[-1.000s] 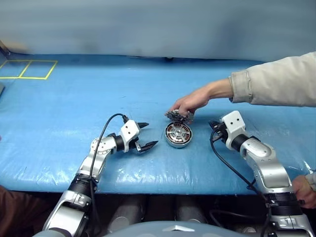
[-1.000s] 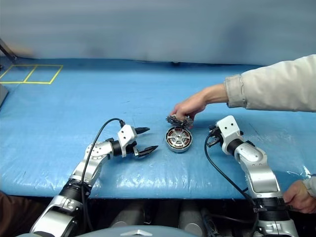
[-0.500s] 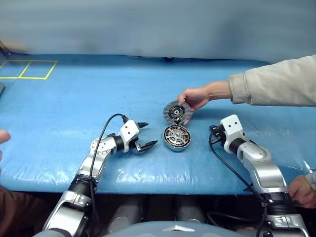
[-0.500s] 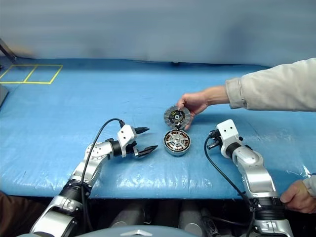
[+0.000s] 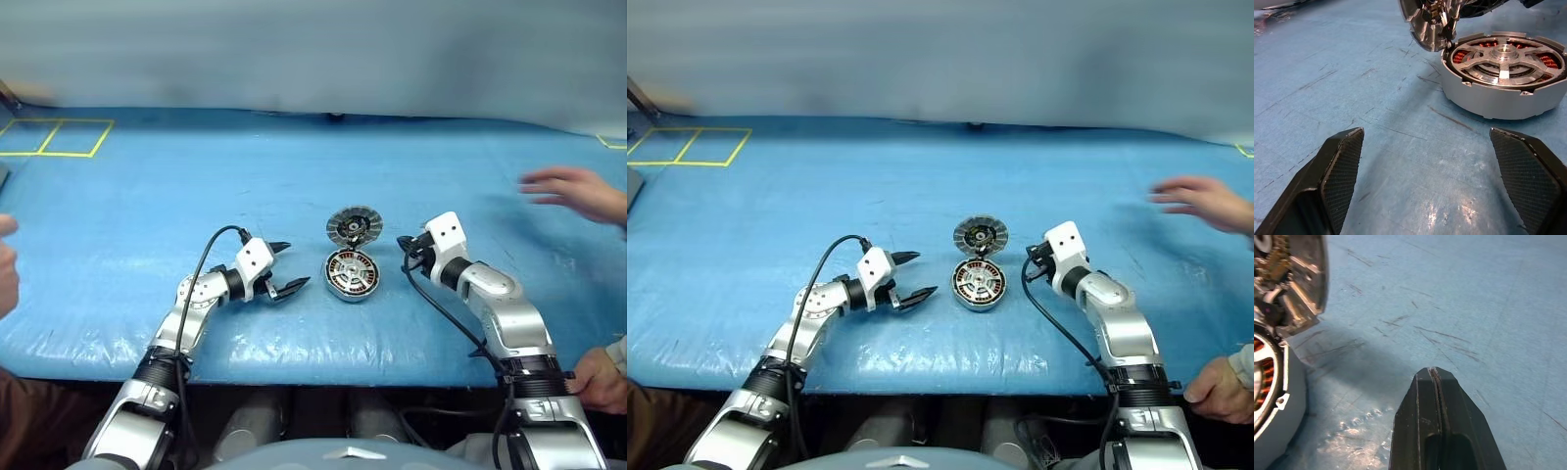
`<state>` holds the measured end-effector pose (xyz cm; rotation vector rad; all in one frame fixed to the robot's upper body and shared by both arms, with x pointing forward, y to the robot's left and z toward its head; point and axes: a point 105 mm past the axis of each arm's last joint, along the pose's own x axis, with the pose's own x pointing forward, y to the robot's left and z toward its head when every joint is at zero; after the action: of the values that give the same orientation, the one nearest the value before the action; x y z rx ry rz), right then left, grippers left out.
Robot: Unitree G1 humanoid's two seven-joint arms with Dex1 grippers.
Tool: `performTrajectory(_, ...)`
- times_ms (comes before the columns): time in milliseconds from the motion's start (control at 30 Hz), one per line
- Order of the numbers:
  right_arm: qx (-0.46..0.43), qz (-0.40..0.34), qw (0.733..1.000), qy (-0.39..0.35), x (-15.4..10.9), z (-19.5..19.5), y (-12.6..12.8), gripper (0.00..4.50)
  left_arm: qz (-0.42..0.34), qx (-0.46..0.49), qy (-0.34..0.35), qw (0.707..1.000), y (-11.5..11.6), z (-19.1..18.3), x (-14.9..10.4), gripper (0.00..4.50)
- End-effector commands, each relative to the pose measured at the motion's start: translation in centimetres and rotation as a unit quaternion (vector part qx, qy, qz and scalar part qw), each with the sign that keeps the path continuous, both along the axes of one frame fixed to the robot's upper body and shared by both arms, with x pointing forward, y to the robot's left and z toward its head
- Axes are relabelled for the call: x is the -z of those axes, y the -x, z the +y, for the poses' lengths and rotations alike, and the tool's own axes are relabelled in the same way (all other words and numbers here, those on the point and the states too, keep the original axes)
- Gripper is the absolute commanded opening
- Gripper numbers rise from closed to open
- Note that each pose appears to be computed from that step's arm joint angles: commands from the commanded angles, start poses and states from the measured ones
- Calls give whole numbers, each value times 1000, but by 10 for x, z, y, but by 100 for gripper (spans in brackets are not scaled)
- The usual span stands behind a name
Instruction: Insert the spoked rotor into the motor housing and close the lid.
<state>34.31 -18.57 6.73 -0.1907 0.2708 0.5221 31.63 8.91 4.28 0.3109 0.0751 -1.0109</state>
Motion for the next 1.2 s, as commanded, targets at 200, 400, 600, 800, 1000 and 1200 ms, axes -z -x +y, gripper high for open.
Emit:
performTrajectory(200,-97,-70,991,-59,-54,39,-29,0,-22,-3,20,1000,0,4,-15,436)
performTrajectory(400,-152,-55,985,-60,-57,55,-35,0,-22,0,26,999,4,6,-17,436)
performTrajectory(600,-220,-40,974,-38,-54,65,-17,0,-21,-3,28,999,6,9,-16,436)
performTrajectory(800,-264,-49,963,-15,-56,71,6,0,-15,-2,27,1000,7,9,-14,436)
performTrajectory(1000,-292,-73,954,1,-67,79,24,0,-10,3,26,1000,8,7,-12,436)
performTrajectory(1200,-304,-102,947,-3,-79,96,27,0,-5,7,24,1000,8,6,-10,436)
